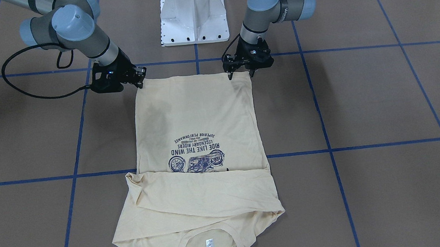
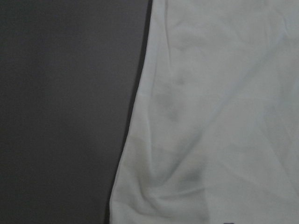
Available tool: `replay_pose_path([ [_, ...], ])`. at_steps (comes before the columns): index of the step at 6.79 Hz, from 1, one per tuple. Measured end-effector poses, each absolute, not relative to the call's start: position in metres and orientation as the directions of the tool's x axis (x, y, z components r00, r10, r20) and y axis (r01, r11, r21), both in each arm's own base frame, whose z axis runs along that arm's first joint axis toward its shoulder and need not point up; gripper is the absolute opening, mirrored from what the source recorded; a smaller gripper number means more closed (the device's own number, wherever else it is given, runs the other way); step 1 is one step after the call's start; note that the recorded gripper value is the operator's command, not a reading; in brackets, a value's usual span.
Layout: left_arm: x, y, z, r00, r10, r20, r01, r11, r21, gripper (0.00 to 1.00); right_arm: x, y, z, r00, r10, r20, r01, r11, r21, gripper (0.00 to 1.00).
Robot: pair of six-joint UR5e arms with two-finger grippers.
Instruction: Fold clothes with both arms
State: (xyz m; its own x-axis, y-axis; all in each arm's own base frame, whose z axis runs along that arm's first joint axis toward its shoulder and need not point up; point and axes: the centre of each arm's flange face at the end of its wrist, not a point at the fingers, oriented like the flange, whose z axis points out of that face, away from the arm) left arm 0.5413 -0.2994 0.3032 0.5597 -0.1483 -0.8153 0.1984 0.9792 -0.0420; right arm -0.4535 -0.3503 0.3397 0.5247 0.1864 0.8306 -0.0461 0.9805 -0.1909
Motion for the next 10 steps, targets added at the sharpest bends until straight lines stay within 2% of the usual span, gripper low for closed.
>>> replay_pose_path([
  [4, 0.5393, -0.3004, 0.3108, 0.584, -0.157, -0.797, 0.204, 0.978, -0.043, 0.84, -0.4502, -0.3542, 0.3390, 0.521, 0.190, 0.832, -0.052, 0.980, -0.192, 0.00],
  [7, 0.5392, -0.2975, 0.3105, 0.611, -0.162, -0.775, 0.202, 0.978, -0.045, 0.64, -0.4491, -0.3552, 0.3382, 0.519, 0.191, 0.833, -0.054, 0.980, -0.191, 0.00],
  [8, 0.5399, -0.2968, 0.3099, 0.612, -0.161, -0.774, 0.201, 0.979, -0.045, 0.51, -0.4490, -0.3553, 0.3381, 0.519, 0.191, 0.833, -0.054, 0.980, -0.191, 0.00],
  [9, 0.5404, -0.2963, 0.3085, 0.611, -0.160, -0.775, 0.200, 0.979, -0.045, 0.33, -0.4488, -0.3553, 0.3379, 0.519, 0.191, 0.833, -0.054, 0.980, -0.191, 0.00],
  [10, 0.5408, -0.2960, 0.3070, 0.609, -0.160, -0.777, 0.199, 0.979, -0.046, 0.04, -0.4487, -0.3553, 0.3374, 0.518, 0.190, 0.834, -0.054, 0.980, -0.190, 0.00],
])
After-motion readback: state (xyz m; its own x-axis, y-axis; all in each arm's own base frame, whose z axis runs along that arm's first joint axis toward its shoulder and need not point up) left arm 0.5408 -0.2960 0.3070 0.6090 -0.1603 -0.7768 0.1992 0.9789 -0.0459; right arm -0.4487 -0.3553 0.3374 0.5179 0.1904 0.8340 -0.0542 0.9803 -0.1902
